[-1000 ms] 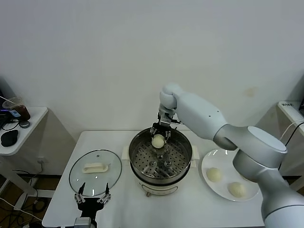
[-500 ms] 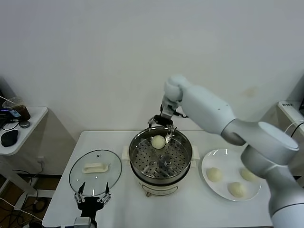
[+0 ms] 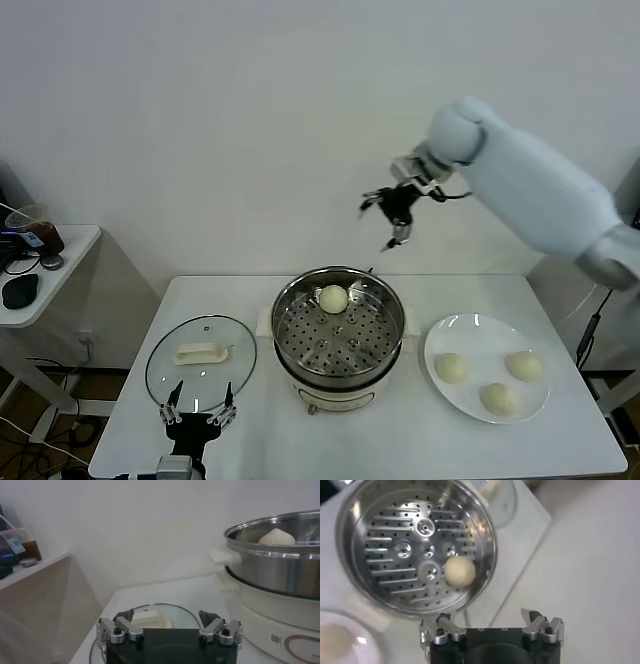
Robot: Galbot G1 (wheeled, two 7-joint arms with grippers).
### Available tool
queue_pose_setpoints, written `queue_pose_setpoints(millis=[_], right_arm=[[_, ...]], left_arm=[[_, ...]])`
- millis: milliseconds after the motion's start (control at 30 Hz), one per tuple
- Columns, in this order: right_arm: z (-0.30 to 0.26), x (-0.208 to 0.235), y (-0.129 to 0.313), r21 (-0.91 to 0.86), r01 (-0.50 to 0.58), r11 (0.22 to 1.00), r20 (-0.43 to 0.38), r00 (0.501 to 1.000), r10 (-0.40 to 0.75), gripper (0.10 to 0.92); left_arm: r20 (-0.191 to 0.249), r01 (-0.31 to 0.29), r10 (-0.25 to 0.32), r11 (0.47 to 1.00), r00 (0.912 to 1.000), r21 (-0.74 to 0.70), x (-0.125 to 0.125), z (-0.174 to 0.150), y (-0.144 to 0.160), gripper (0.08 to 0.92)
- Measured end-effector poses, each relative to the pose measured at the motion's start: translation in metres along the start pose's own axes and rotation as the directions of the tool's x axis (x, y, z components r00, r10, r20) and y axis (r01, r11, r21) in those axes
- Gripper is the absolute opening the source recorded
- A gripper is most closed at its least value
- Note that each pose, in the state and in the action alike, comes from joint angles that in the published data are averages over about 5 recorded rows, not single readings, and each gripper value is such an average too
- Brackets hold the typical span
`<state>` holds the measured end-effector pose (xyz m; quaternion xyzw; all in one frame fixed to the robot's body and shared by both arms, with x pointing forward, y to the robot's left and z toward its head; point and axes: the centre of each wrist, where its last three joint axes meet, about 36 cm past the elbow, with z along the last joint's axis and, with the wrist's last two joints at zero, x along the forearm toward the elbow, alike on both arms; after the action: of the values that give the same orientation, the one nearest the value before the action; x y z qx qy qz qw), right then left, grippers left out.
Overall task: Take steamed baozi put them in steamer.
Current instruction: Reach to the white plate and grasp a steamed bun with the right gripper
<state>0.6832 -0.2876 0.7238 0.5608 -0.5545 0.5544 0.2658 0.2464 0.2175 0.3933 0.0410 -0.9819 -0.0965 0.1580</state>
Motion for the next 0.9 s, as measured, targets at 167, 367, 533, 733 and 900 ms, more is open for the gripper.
queue_pose_setpoints(millis=[167, 367, 533, 733, 900], right_arm=[[0.037, -0.012, 0.05, -0.152, 0.028, 0.988, -0.047, 0.998, -0.035, 0.823], [0.066, -0.044, 0.103, -0.261, 0.063, 0.963, -0.089, 0.992, -0.089, 0.823], [0.081, -0.072, 0.136, -0.315, 0.089, 0.945, -0.119, 0.984, -0.133, 0.823], [0.092, -0.105, 0.164, -0.348, 0.118, 0.93, -0.146, 0.973, -0.178, 0.823], [0.096, -0.129, 0.174, -0.357, 0.134, 0.925, -0.156, 0.967, -0.2, 0.823]], left_arm=[[-0.009, -0.004, 0.004, 1.0, 1.0, -0.001, 0.002, 0.001, 0.003, 0.823], [-0.022, 0.002, -0.002, 1.0, 0.9998, -0.004, 0.005, 0.002, 0.008, 0.823], [-0.034, 0.001, -0.001, 1.0, 0.9994, -0.006, 0.008, 0.005, 0.007, 0.823], [-0.046, 0.0, 0.0, 1.0, 0.9989, -0.005, 0.008, 0.009, 0.005, 0.823], [-0.049, 0.0, 0.0, 1.0, 0.9988, -0.004, 0.006, 0.01, 0.005, 0.823]])
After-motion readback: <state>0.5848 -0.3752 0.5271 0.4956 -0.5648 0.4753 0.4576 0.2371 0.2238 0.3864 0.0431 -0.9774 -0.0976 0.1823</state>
